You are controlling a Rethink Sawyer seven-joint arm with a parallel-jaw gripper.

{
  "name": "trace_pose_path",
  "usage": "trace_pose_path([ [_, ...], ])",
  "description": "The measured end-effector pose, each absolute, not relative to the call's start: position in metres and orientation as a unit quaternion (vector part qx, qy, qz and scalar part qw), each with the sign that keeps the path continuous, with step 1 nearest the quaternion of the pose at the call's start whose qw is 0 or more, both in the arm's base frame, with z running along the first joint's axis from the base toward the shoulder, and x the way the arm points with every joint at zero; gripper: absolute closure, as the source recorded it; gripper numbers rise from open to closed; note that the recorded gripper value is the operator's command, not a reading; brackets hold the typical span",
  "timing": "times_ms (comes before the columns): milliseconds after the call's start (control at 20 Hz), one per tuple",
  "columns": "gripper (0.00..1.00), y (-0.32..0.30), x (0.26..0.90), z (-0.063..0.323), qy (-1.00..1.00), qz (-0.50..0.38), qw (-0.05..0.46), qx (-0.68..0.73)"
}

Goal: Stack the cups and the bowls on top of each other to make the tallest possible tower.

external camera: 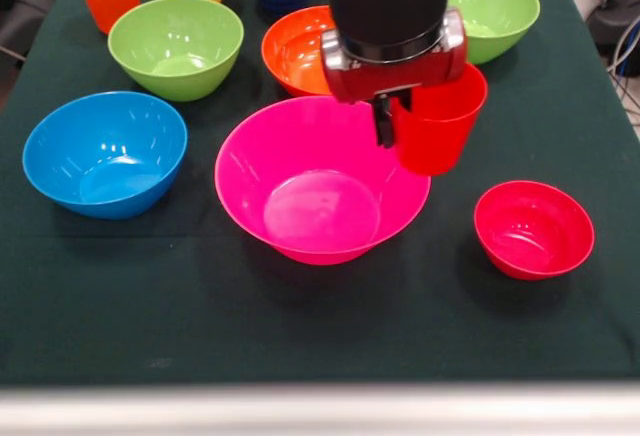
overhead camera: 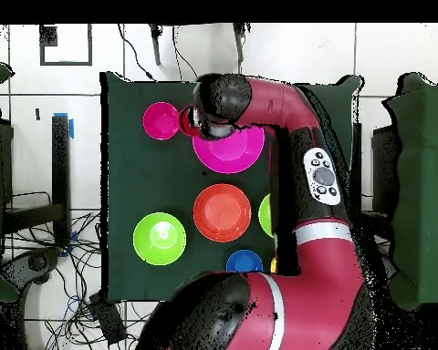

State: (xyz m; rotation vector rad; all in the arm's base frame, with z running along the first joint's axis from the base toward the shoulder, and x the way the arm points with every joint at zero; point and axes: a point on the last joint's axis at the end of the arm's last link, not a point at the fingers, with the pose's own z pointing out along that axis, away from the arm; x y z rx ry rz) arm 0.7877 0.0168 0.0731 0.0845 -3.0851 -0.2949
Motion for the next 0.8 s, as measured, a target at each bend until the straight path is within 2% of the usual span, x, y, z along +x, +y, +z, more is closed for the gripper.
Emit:
trace_pose_path([
  [800, 1.0, -0.043, 0.808, 0.029, -0.993, -0.102, 0.026, 0.059],
])
